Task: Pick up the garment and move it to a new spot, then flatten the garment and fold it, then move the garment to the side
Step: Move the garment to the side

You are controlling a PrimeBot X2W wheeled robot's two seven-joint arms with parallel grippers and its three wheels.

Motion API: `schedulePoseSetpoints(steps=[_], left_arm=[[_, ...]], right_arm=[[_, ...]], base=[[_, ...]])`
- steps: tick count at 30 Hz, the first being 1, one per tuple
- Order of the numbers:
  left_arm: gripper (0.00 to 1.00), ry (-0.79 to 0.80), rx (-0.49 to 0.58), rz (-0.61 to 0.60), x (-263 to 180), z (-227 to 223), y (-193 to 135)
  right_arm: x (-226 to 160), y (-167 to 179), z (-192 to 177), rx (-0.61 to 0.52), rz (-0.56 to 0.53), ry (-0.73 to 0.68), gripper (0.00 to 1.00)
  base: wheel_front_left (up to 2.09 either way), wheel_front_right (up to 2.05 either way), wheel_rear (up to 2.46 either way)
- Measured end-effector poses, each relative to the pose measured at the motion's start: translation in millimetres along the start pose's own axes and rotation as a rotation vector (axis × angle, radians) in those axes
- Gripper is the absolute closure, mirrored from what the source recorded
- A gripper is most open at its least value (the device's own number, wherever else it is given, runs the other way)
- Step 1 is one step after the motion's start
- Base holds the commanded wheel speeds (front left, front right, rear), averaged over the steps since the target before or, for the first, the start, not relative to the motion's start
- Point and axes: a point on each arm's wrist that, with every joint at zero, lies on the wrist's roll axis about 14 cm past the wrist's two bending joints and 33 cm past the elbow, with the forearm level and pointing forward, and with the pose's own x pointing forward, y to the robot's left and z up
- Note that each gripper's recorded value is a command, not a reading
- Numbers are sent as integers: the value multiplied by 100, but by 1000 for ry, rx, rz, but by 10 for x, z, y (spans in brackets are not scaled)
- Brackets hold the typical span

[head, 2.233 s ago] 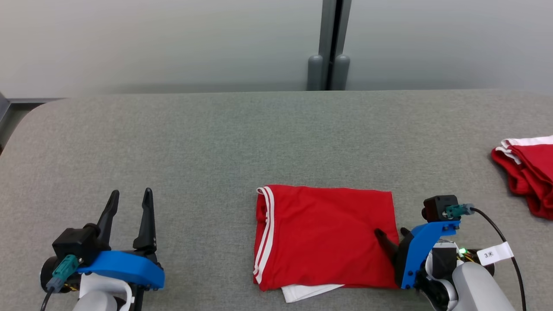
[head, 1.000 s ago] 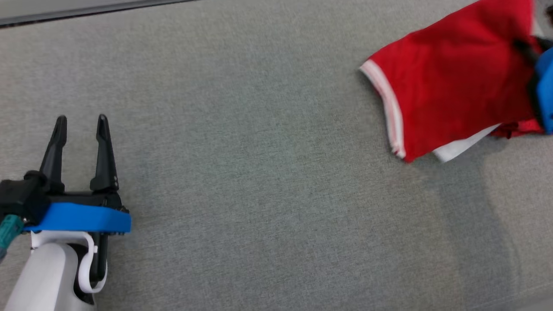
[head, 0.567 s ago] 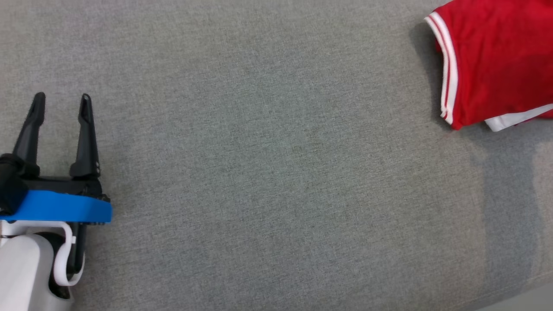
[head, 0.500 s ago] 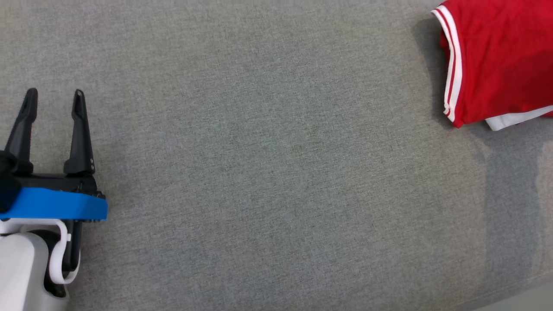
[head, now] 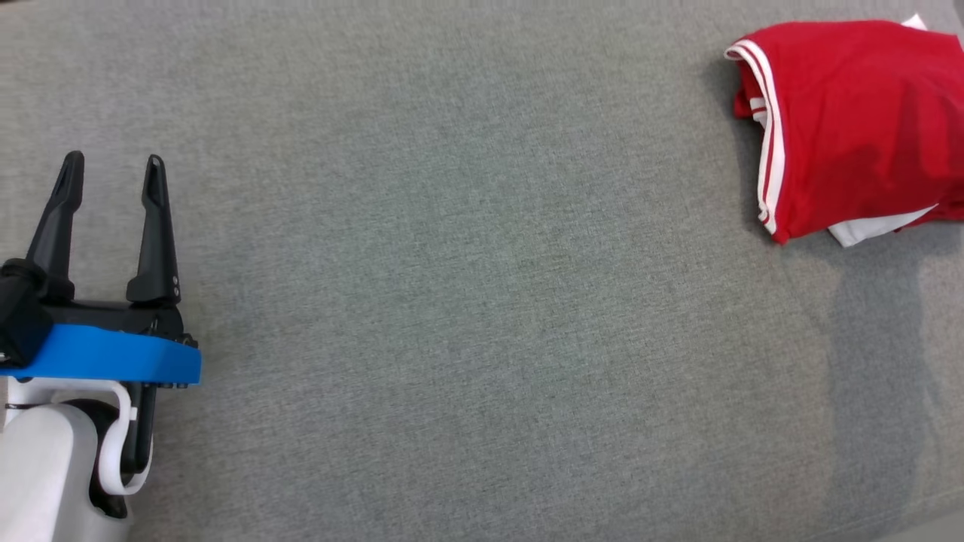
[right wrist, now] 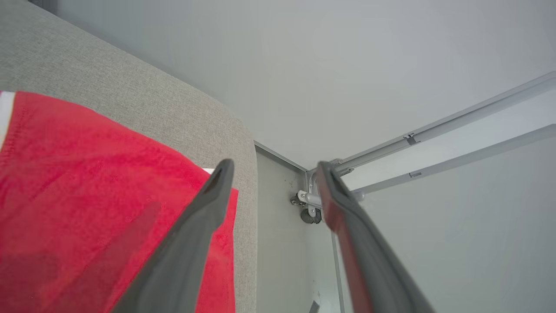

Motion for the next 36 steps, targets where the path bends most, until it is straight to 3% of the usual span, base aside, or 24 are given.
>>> schedulePoseSetpoints(steps=[3, 7, 17, 27, 36], left_arm=[[0, -24, 2, 22, -91, 112, 34], [0, -51, -11, 70, -322, 231, 74], [0, -98, -53, 199, -1075, 410, 169], [0, -140, -73, 282, -1722, 451, 188], [0, -132, -78, 292, -1864, 388, 177]], right_arm=[[-56, 50, 131, 35, 4, -60, 0], [-214, 313, 374, 198, 55, -178, 0], [-1116, 1119, 701, 541, 221, -428, 0], [-1774, 1399, 669, 690, 266, -508, 0], [-1928, 1491, 567, 728, 259, -463, 0]], base=[[0, 0, 0], [0, 0, 0], [0, 0, 0], [0, 0, 0], [0, 0, 0]])
